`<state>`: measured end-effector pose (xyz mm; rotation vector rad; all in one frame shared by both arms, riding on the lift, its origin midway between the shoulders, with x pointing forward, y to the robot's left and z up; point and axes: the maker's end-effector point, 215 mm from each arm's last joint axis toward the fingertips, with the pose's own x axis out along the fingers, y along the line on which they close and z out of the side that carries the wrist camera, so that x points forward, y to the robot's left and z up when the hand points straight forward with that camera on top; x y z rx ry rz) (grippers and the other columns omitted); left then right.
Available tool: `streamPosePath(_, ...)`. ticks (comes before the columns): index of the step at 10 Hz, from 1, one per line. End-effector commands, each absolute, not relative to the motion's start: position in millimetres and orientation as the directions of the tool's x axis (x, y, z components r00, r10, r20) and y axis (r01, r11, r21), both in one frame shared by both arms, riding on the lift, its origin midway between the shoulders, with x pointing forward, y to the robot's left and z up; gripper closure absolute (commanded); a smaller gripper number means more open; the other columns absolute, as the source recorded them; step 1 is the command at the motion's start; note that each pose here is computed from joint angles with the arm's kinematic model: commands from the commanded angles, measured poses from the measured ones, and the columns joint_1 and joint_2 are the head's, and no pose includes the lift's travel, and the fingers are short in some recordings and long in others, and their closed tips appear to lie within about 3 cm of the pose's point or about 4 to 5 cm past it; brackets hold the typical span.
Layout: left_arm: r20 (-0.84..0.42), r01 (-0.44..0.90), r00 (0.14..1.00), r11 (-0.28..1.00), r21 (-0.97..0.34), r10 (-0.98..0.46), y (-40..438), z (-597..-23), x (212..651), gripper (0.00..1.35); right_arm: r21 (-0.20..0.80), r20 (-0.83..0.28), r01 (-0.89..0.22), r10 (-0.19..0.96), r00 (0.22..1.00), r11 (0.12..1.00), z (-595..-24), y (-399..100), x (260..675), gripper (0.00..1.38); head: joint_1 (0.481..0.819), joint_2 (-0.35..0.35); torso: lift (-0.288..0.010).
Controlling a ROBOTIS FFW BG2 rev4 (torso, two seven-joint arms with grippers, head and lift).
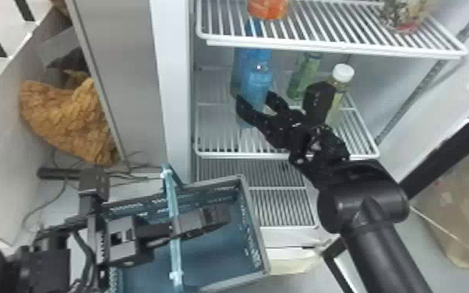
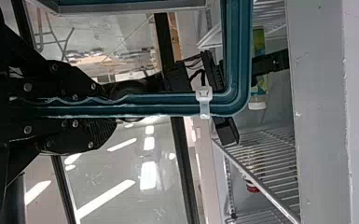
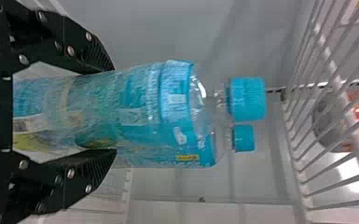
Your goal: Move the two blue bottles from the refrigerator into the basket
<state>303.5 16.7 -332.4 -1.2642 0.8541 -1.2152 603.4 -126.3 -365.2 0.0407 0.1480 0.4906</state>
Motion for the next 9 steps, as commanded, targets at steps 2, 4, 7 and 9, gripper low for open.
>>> streamPosePath(2,0.147,0.188,0.207,-0.108,-0.976,-0.967,17,-333,303,1.2,0.077,-0.131,-0.456,0.463,0.877,0.886,-366,-129,601,1.27,0.695,-0.135,-0.22)
streamPosePath(4,0.147,0.187,0.205,-0.109,-0.976,-0.968,16,-333,303,1.2,0.079,-0.105,-0.463,0.469,0.877,0.883,-358,-128,596,1.27,0.695,-0.139,-0.22)
streamPosePath(7,0.146,0.186,0.209,-0.107,-0.977,-0.967,18,-334,303,1.2,0.129,-0.064,-0.473,0.483,0.873,0.872,-346,-131,570,1.27,0.695,-0.139,-0.22)
streamPosePath(9,0.145,0.181,0.211,-0.107,-0.978,-0.967,19,-335,301,1.2,0.145,-0.1,-0.481,0.496,0.862,0.865,-346,-134,541,1.27,0.695,-0.145,-0.22)
